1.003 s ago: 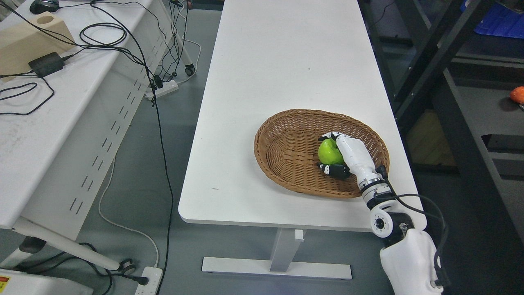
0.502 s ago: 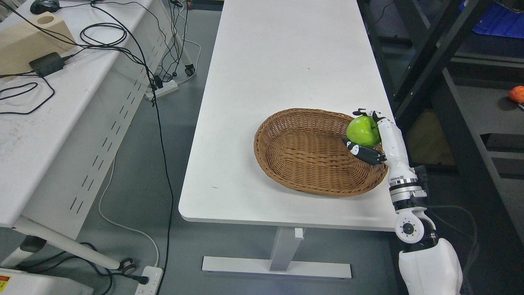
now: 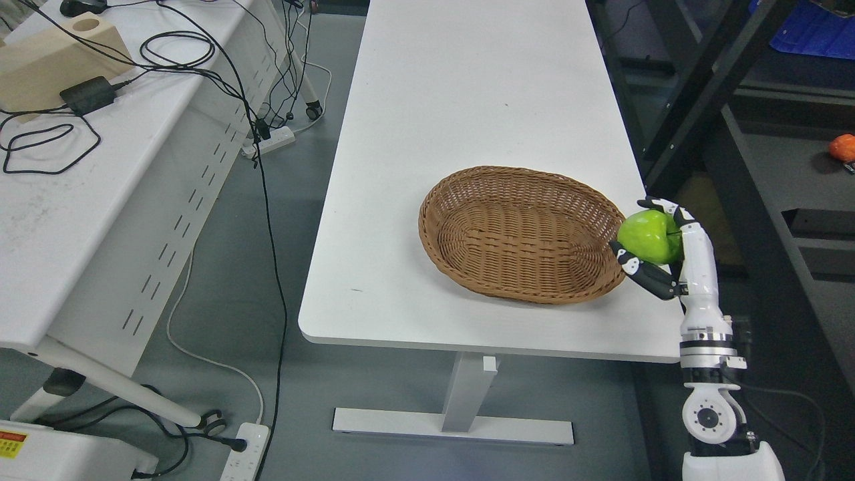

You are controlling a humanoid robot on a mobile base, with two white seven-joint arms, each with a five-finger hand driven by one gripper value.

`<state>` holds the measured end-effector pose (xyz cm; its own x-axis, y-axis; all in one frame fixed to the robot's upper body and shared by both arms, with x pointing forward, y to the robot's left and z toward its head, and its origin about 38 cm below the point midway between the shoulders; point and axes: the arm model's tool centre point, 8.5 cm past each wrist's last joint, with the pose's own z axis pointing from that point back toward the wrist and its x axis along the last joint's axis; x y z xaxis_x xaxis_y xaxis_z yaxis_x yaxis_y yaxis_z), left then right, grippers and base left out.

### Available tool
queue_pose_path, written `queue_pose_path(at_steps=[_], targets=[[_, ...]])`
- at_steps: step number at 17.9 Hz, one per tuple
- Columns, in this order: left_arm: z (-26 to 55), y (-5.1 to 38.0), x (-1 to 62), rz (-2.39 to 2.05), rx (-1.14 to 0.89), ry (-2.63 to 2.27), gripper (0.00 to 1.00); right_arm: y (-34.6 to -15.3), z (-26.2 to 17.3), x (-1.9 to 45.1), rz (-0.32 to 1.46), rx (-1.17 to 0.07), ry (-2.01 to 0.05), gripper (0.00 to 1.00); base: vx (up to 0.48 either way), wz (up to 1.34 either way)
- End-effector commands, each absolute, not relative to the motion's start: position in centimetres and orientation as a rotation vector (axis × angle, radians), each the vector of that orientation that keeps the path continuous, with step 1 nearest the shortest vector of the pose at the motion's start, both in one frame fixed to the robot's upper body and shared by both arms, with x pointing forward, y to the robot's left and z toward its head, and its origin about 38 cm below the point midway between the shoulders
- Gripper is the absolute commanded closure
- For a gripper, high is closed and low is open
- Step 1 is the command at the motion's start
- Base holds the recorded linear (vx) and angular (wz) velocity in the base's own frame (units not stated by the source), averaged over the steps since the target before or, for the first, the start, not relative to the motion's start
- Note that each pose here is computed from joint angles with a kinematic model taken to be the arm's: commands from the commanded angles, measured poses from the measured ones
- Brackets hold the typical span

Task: Place green apple on left shelf middle layer
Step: 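Lift the green apple out of the basket with the right hand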

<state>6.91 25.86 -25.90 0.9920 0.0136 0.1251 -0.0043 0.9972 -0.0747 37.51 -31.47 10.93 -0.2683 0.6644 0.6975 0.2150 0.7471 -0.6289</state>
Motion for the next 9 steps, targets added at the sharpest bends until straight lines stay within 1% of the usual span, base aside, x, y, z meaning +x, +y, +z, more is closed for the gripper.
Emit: queue_pose_path(at_steps=[1, 5, 9], targets=[[-25.8, 27.0, 6.9, 0.009, -0.056, -0.127, 0.00, -33.3, 11.0, 34.5, 0.381, -0.748, -1.837, 1.00, -0.101, 0.00], [-25.8, 27.0, 6.9, 0.009, -0.056, -0.127, 0.00, -33.4, 9.9, 33.2, 0.384, -0.742, -1.806, 1.00, -0.097, 0.00], [-25.8, 27.0, 6.9, 0.009, -0.056, -0.127, 0.00, -32.6, 7.4, 31.1, 0.418, -0.694, -1.742, 1.00, -0.116, -0.03]])
